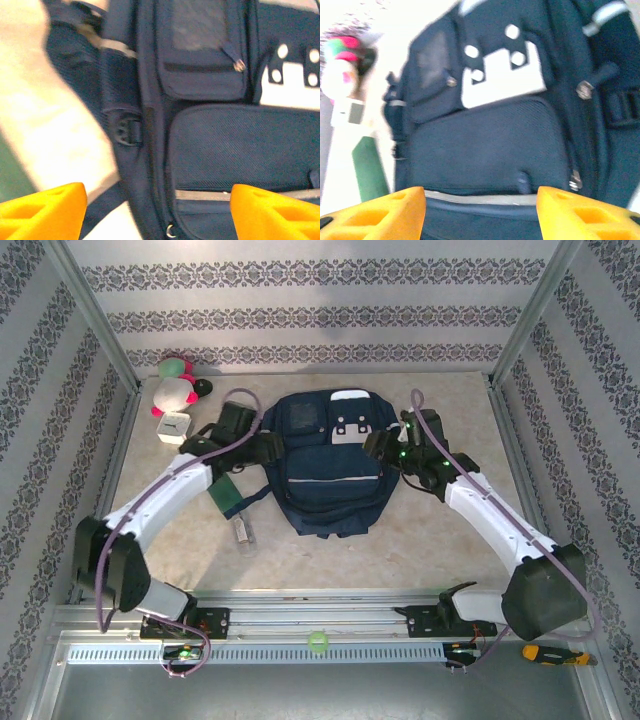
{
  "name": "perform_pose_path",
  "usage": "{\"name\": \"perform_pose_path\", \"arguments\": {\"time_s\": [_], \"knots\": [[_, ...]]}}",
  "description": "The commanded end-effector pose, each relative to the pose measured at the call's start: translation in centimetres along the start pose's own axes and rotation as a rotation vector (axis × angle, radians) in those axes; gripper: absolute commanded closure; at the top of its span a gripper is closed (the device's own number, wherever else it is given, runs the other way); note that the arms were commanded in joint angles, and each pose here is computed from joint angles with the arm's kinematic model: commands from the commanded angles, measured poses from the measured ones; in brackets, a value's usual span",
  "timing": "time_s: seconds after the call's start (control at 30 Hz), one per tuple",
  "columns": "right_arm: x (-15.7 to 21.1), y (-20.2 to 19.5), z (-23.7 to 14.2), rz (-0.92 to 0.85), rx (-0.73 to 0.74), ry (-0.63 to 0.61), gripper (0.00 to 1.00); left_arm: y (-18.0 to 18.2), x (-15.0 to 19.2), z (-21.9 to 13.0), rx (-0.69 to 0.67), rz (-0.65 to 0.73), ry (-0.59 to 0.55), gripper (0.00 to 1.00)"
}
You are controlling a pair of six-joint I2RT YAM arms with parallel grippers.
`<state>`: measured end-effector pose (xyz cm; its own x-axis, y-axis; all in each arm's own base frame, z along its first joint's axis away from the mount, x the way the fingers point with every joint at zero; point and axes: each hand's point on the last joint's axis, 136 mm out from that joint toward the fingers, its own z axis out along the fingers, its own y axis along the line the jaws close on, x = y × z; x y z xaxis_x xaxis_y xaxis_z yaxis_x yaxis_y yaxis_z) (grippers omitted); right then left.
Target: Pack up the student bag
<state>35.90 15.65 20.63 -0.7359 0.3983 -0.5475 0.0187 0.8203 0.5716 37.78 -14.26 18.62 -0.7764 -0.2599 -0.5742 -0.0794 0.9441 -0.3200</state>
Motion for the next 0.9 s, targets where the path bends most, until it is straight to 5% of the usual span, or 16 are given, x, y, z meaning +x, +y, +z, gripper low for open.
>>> {"name": "perform_pose_path", "arguments": {"time_s": [0.0, 0.13, 0.33, 0.63, 0.87], "knots": [[-0.8, 1.1, 0.0, -0.018, 0.021, 0.013, 0.4, 5.0, 2.9, -0.1, -0.161, -0.095, 0.082, 0.24], [-1.6, 3.0, 1.2, -0.025, -0.012, 0.021, 0.39, 8.9, 4.0, -0.4, -0.243, -0.215, 0.093, 0.21], [2.2, -1.8, 3.0, 0.02, 0.072, 0.119, 0.39, 3.4, 2.7, 1.3, -0.016, -0.167, 0.102, 0.28], [2.4, -6.4, 1.3, 0.106, 0.082, 0.07, 0.4, -10.5, 4.8, 2.2, 0.303, 0.438, 0.075, 0.29], [2.4, -7.6, 0.3, 0.132, 0.062, 0.048, 0.4, -18.6, 11.2, 3.1, 0.532, 1.135, 0.027, 0.25]]}}
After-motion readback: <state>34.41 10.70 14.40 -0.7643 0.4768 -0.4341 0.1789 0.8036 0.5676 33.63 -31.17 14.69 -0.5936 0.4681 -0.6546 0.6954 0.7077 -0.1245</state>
